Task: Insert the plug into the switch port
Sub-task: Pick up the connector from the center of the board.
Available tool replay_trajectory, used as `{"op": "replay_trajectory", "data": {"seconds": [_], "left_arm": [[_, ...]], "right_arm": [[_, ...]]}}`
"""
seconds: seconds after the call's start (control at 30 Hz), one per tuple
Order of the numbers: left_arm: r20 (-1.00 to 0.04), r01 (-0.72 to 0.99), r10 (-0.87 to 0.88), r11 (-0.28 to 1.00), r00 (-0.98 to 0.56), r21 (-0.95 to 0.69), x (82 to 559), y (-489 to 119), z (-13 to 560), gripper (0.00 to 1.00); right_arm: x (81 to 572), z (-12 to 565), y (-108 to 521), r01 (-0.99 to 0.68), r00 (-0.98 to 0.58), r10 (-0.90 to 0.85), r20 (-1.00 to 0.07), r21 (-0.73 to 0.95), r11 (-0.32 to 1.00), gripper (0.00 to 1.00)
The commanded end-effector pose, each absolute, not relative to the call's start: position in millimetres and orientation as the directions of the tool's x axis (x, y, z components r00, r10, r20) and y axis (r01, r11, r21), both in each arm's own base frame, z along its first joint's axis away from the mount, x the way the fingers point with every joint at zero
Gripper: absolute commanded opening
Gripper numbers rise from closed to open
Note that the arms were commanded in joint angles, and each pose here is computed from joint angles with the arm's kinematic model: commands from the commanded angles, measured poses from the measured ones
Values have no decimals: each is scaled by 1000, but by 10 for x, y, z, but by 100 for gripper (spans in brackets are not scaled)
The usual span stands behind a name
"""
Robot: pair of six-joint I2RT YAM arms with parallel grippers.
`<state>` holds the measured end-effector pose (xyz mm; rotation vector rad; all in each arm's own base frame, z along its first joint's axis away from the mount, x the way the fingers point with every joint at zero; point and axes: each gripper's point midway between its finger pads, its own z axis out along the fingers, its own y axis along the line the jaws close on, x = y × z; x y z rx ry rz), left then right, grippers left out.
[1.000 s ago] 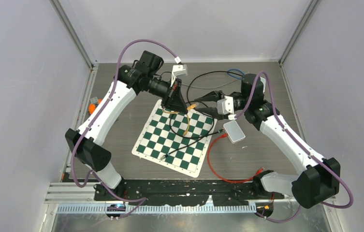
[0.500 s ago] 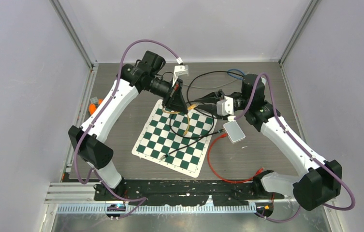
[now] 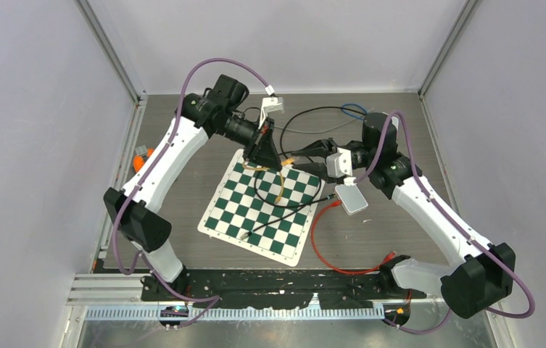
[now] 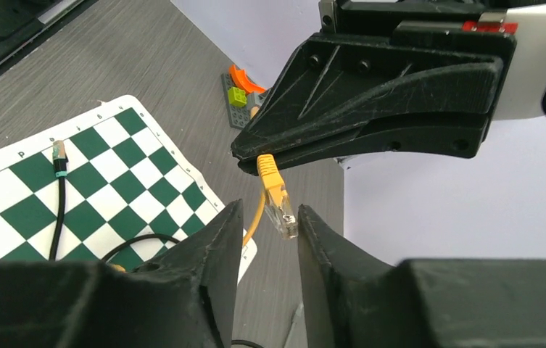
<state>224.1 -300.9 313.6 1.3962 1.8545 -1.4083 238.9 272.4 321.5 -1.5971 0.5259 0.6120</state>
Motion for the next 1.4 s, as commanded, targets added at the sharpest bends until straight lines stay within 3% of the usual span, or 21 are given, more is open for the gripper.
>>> {"op": "replay_trajectory", "data": {"seconds": [0.0, 0.2, 0.3, 0.33, 0.4, 0.43, 0.47, 0.5, 0.53, 0.67, 0.73, 0.8, 0.87, 1.0, 1.37], "left_arm": [[-816, 899, 438, -38, -377, -436, 2260, -3030, 3249, 0], [-804, 895, 451, -24, -388, -445, 2277, -3024, 3204, 0], [-806, 899, 450, -20, -384, -438, 2290, -3025, 3211, 0], [-810, 905, 450, -12, -375, -425, 2314, -3024, 3215, 4], [-836, 936, 443, 20, -324, -352, 2414, -3017, 3243, 31], [-857, 955, 432, 42, -281, -292, 2486, -3011, 3265, 33], [-880, 973, 417, 62, -226, -220, 2563, -3004, 3308, 33], [-902, 987, 402, 75, -158, -140, 2620, -2988, 3374, 32], [-919, 994, 384, 93, -94, -62, 2677, -2972, 3440, 33], [-940, 957, 263, 132, 216, 257, 2764, -2920, 3862, 42], [-890, 888, 191, 133, 413, 440, 2658, -2860, 4105, 54], [-803, 800, 152, 98, 576, 592, 2503, -2822, 4127, 60], [-713, 699, 148, 141, 686, 701, 2471, -2811, 4129, 64], [-606, 584, 189, 161, 772, 795, 2433, -2881, 4070, 63], [-622, 620, 215, 83, 753, 780, 2453, -3168, 3798, 56]], "right_arm": [[2279, 3448, 2712, -592, 801, 46, -597, -800, -96, 36], [2260, 3477, 2696, -575, 812, 37, -582, -810, -114, 9], [2218, 3471, 2692, -584, 804, 46, -593, -802, -126, 5], [2205, 3471, 2690, -589, 800, 49, -599, -798, -128, 5], [2235, 3521, 2692, -619, 780, 40, -625, -779, -100, 5], [2224, 3489, 2687, -724, 686, 24, -728, -685, -78, 5], [2354, 3604, 2691, -717, 697, 17, -716, -697, 12, 5], [2414, 3665, 2665, -825, 558, 7, -829, -555, 104, 5], [2452, 3746, 2649, -832, 541, 25, -840, -532, 156, 5], [2572, 3789, 2533, -922, 231, 12, -973, -215, 323, 5], [2614, 3702, 2459, -916, 67, -3, -998, -63, 397, 5], [2585, 3633, 2416, -899, -79, -9, -997, 67, 432, 5], [2520, 3586, 2395, -860, -252, 12, -968, 230, 455, 5], [2422, 3602, 2416, -750, -492, 122, -862, 491, 444, 5], [2277, 3773, 2480, -691, -600, 213, -771, 634, 348, 5]]}}
